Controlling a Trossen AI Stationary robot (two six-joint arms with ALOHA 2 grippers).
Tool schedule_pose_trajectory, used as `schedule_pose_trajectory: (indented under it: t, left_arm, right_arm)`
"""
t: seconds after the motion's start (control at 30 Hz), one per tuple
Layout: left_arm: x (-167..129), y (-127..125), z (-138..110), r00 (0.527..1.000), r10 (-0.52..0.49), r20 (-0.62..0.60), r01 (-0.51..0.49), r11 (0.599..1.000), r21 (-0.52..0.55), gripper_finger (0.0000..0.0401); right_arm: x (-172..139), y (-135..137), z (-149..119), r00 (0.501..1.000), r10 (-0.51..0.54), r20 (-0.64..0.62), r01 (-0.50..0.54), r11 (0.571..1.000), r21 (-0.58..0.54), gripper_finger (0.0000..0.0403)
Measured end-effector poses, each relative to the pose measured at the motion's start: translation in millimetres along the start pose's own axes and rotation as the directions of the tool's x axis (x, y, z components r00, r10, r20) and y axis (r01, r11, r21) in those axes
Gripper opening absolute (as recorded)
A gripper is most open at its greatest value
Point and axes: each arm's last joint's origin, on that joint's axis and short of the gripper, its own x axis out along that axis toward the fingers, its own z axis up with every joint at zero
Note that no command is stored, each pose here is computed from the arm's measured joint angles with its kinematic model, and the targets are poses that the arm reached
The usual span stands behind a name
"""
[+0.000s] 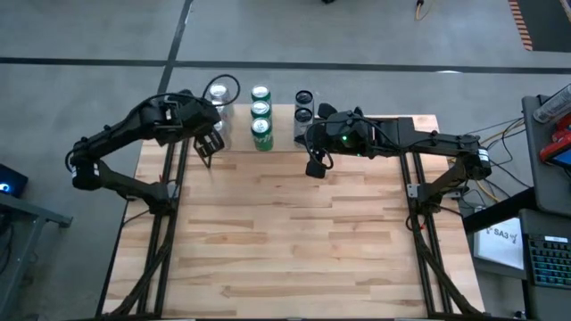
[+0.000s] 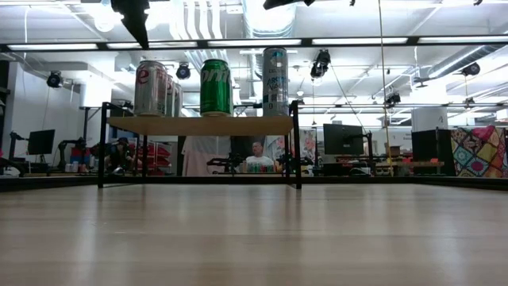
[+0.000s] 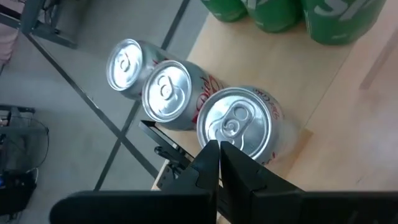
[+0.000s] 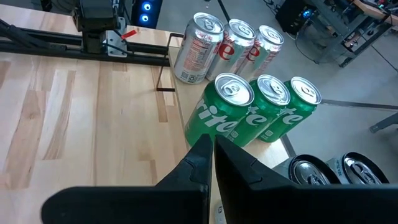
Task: Place canned beverage on shelf
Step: Adjust the soda cans on the shelf
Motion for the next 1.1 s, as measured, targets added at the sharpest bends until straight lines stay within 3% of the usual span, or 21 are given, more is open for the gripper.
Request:
schedule_pose_trajectory:
  t: [0.57, 1.1]
  left_arm:
    - [14, -4, -2, 0.998, 0.004, -0.06, -0.003, 1.0, 0.003, 0.0]
    - [14, -7, -2, 0.994, -0.099, -0.055, 0.1, 0.995, 0.01, 0.0]
  right_arm:
    - [0, 1, 0, 1.0, 0.003, 0.001, -0.003, 1.0, -0.002, 0.0009]
    - [-1, 5, 1, 1.0, 0.012, 0.004, -0.012, 1.0, -0.007, 0.0009]
